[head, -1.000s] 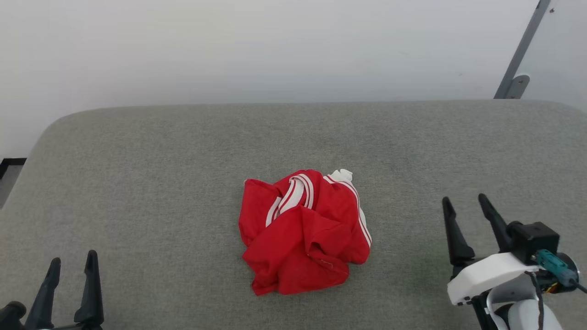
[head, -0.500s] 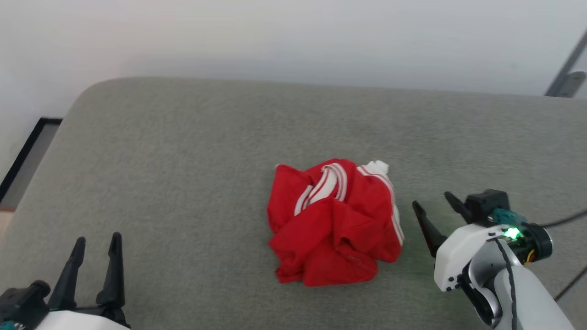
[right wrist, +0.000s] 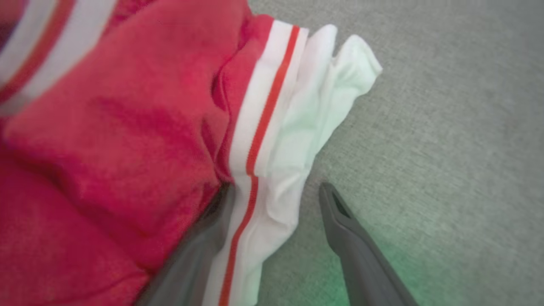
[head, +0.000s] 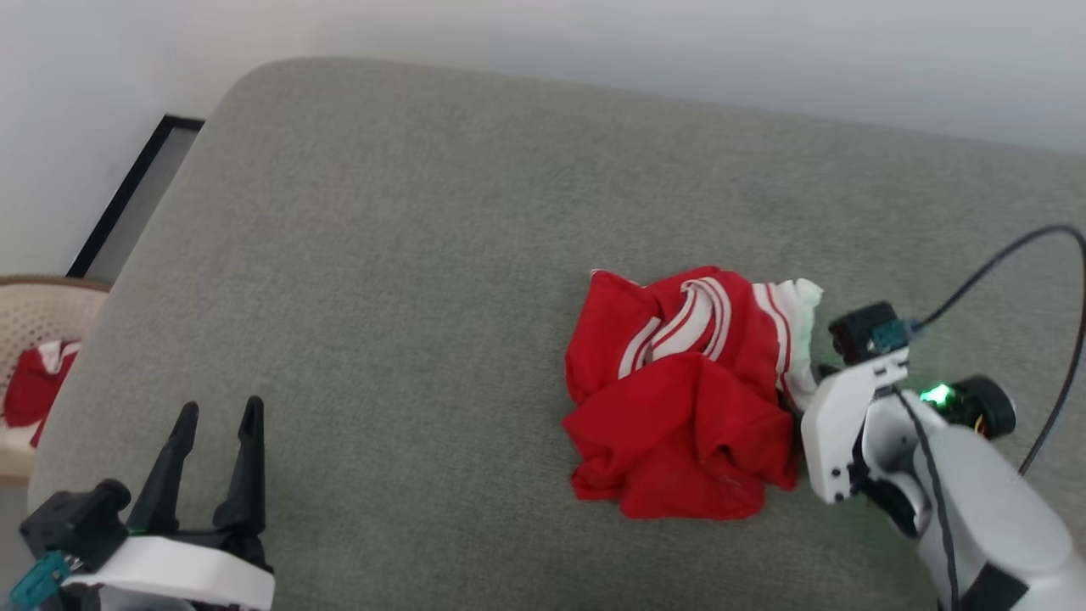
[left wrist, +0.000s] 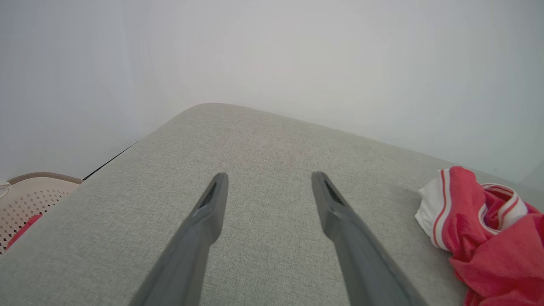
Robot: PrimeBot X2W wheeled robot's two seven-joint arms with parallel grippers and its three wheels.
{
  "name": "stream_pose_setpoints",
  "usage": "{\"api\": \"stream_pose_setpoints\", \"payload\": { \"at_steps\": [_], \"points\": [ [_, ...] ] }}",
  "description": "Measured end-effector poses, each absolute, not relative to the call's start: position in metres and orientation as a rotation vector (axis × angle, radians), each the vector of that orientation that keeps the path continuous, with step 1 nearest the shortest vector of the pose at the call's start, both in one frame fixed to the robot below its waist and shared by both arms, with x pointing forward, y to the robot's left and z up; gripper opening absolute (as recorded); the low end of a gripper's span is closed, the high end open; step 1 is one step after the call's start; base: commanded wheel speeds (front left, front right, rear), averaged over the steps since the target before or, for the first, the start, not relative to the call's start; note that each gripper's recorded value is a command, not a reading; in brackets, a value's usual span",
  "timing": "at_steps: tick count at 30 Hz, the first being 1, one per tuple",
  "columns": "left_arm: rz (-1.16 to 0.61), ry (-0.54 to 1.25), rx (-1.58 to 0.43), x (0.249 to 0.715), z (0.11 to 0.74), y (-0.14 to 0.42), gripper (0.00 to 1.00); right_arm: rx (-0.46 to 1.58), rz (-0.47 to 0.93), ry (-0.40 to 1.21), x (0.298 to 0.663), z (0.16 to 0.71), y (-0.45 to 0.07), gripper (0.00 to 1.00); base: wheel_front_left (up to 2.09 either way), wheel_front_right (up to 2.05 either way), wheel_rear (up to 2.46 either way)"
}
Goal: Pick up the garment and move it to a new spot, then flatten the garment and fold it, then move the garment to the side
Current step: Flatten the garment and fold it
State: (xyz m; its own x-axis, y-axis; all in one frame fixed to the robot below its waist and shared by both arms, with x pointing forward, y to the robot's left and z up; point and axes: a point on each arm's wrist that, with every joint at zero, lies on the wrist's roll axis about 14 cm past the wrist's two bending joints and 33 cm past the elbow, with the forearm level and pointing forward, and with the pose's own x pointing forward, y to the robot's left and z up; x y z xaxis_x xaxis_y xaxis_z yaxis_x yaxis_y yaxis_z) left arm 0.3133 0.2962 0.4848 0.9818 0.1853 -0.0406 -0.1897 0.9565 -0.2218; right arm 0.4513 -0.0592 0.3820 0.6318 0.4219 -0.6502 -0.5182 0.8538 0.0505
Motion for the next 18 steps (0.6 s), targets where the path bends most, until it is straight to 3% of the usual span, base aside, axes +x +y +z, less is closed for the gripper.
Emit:
{"api": "stream_pose_setpoints", "payload": {
  "at_steps": [2, 3, 4, 11, 18],
  "points": [
    [0.199, 0.022, -0.226, 0.314, 0.484, 0.298, 1.00, -0.144, 0.548, 0.744, 0.455, 0.375, -0.055, 1.00, 0.00, 0.00, 0.00],
    [0.202, 0.025, -0.225, 0.314, 0.483, 0.299, 1.00, -0.152, 0.553, 0.756, 0.458, 0.373, -0.053, 0.55, 0.00, 0.00, 0.00],
    [0.208, 0.028, -0.226, 0.313, 0.482, 0.300, 1.00, -0.157, 0.558, 0.762, 0.461, 0.372, -0.050, 0.00, 0.00, 0.00, 0.00],
    [0.219, 0.026, -0.224, 0.315, 0.481, 0.302, 1.00, -0.108, 0.537, 0.753, 0.473, 0.376, -0.052, 0.00, 0.00, 0.00, 0.00],
    [0.195, 0.006, -0.226, 0.324, 0.485, 0.297, 1.00, -0.088, 0.357, 0.709, 0.487, 0.389, -0.128, 0.00, 0.00, 0.00, 0.00]
  ]
}}
